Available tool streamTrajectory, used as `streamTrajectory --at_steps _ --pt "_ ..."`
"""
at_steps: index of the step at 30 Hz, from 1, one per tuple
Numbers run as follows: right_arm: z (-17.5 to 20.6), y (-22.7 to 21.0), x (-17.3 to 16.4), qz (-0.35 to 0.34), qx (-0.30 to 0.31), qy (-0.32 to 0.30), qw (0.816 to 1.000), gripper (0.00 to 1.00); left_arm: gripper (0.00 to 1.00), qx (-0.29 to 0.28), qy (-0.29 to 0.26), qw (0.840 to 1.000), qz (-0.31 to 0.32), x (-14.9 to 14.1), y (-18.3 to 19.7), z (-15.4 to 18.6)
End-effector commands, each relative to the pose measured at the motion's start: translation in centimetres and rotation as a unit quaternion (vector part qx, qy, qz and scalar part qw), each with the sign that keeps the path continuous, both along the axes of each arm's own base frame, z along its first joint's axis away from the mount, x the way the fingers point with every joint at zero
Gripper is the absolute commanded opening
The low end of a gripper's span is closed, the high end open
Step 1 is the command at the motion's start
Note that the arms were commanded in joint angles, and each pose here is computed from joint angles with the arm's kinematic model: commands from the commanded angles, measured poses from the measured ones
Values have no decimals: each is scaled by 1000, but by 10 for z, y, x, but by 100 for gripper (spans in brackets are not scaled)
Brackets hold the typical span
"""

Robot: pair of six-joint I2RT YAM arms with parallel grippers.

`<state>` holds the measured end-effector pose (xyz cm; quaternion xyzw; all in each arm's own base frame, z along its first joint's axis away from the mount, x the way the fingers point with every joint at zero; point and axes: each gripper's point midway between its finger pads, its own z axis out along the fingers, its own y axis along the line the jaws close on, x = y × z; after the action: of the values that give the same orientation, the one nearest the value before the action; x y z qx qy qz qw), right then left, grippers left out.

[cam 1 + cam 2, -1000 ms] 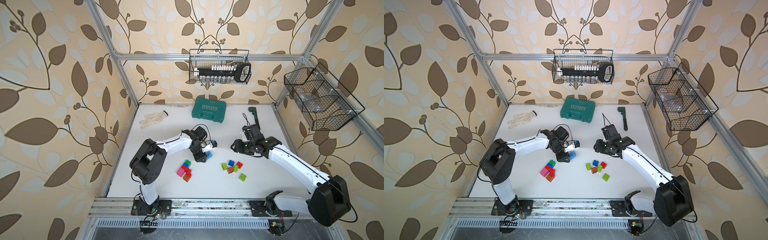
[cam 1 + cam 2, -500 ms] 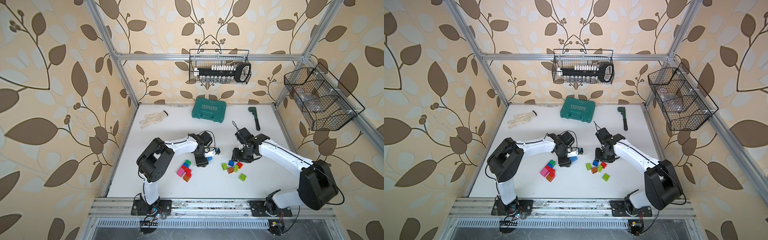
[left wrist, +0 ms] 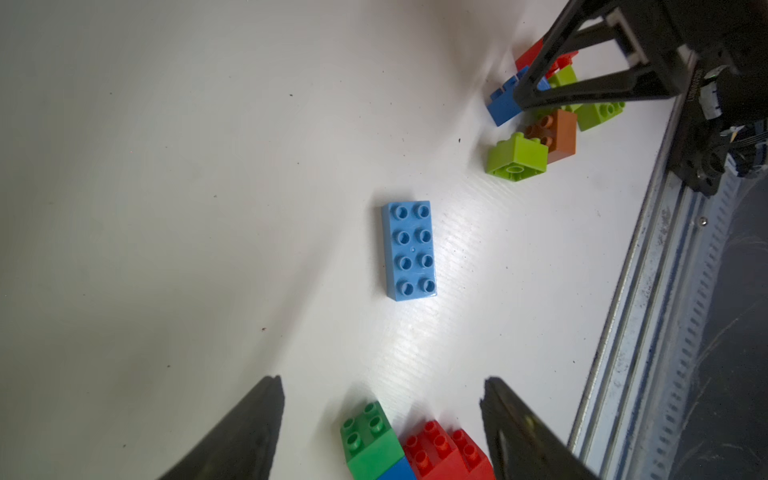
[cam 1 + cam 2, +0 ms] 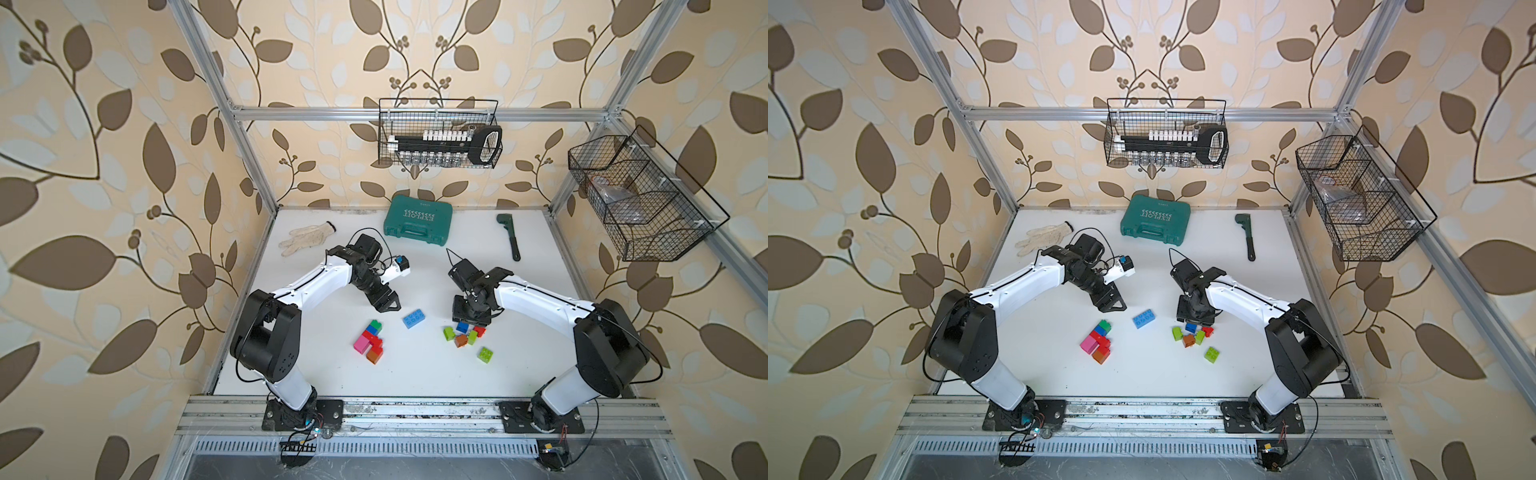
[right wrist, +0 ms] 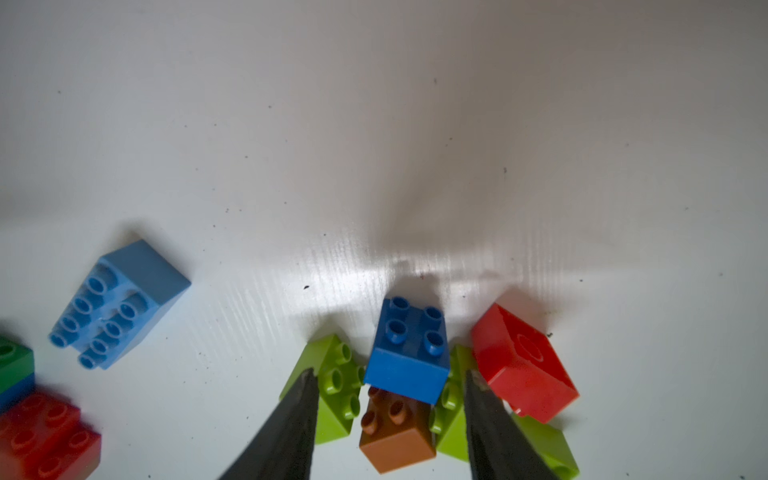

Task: Assemble the letter h with lego
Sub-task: Pick up the lego brick from the center of the board.

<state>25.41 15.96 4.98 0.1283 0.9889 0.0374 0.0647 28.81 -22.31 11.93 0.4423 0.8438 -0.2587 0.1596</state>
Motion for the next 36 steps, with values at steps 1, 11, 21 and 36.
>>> streamTrajectory --at_steps 1,11,21,36 --pt "-12 4 2 -30 8 -2 1000 47 78 -25 27 999 26 -4 -3 13" --pt "-16 3 13 11 -49 -31 998 28 79 -29 23 997 72 3 5 31" --pt "98 82 30 270 43 -296 915 27 81 -116 128 975 143 6 -16 83" --pt "174 151 -15 485 10 -530 695 29 83 -173 203 958 109 -29 -42 107"
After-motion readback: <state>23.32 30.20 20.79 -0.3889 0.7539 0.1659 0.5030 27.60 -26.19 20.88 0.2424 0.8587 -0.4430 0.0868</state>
